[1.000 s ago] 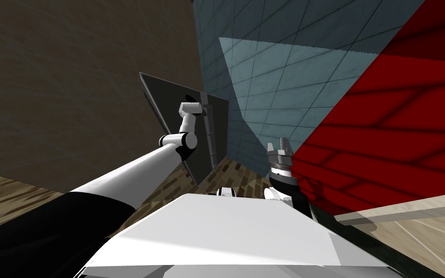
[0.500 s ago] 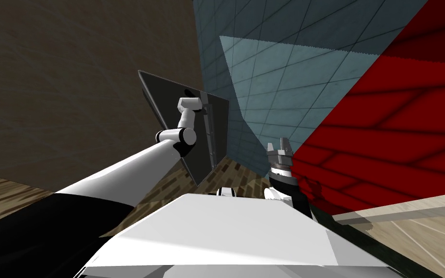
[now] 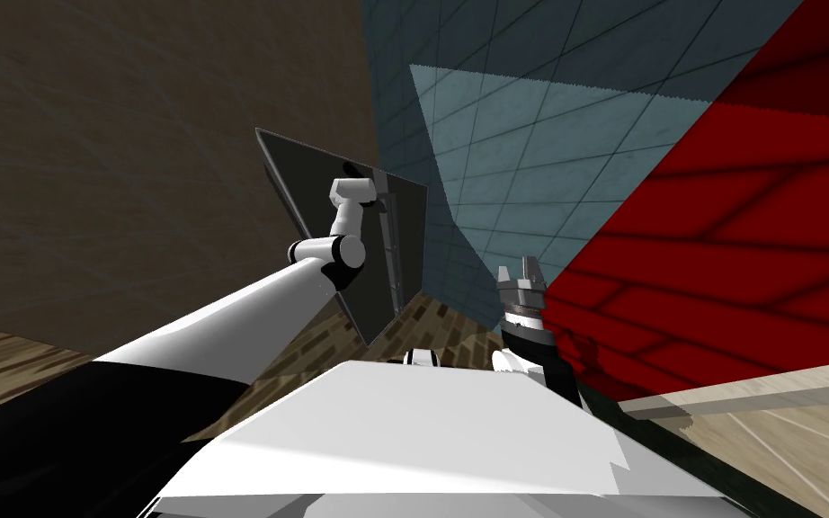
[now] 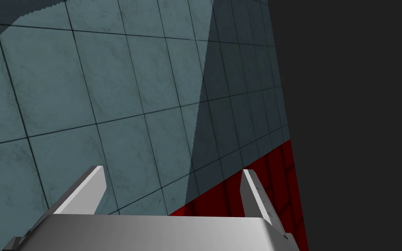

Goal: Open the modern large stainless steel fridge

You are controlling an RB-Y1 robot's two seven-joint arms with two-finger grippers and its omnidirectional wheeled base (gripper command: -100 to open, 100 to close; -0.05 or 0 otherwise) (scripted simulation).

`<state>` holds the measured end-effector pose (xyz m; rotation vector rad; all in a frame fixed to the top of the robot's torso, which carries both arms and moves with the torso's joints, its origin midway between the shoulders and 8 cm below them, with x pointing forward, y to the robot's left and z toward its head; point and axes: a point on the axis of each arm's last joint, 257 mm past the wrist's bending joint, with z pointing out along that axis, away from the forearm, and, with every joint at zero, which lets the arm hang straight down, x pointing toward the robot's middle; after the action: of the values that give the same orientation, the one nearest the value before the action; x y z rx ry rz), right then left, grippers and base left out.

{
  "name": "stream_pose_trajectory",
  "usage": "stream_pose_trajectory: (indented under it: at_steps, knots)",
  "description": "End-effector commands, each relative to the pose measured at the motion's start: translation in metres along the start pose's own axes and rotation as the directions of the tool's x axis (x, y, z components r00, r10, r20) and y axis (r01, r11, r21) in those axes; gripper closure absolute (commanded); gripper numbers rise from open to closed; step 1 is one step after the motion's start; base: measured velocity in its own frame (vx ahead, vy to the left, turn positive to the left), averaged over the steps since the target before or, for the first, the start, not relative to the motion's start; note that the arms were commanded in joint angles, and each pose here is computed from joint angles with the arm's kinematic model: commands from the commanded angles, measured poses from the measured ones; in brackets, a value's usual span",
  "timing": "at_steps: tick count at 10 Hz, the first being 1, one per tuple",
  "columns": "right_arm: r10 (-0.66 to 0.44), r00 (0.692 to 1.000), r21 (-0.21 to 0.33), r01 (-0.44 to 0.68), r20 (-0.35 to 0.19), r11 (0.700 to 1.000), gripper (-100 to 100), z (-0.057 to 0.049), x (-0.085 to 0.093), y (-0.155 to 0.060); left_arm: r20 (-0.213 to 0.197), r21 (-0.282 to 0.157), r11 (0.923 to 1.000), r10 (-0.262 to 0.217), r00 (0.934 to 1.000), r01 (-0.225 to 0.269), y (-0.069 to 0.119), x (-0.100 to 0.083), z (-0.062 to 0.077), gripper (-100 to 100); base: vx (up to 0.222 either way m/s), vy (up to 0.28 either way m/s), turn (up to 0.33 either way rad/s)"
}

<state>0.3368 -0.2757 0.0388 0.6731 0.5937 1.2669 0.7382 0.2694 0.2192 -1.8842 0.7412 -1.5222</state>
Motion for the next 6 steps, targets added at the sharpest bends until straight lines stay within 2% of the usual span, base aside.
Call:
stream_pose_trajectory:
  at_steps: [1, 2, 6]
  knots:
    - [0.000, 1.000, 0.000, 0.000, 0.000, 1.000, 0, 0.0000, 0.0000, 0.0000, -0.030, 0.010, 0.9998, -0.018, 0.9994, 0.019, -0.0141, 0.0238, -0.0116, -100, 0.008, -0.011, -0.019]
    - [0.000, 1.000, 0.000, 0.000, 0.000, 1.000, 0, 0.0000, 0.0000, 0.0000, -0.017, -0.008, 0.9996, -0.028, 0.9995, 0.028, -0.0165, 0.0267, -0.0159, -100, 0.007, -0.018, -0.019]
    - [0.000, 1.000, 0.000, 0.000, 0.000, 1.000, 0, 0.0000, 0.0000, 0.0000, -0.009, -0.020, 0.9991, -0.036, 0.9993, 0.036, -0.0205, 0.0311, -0.0211, -100, 0.007, -0.005, -0.006]
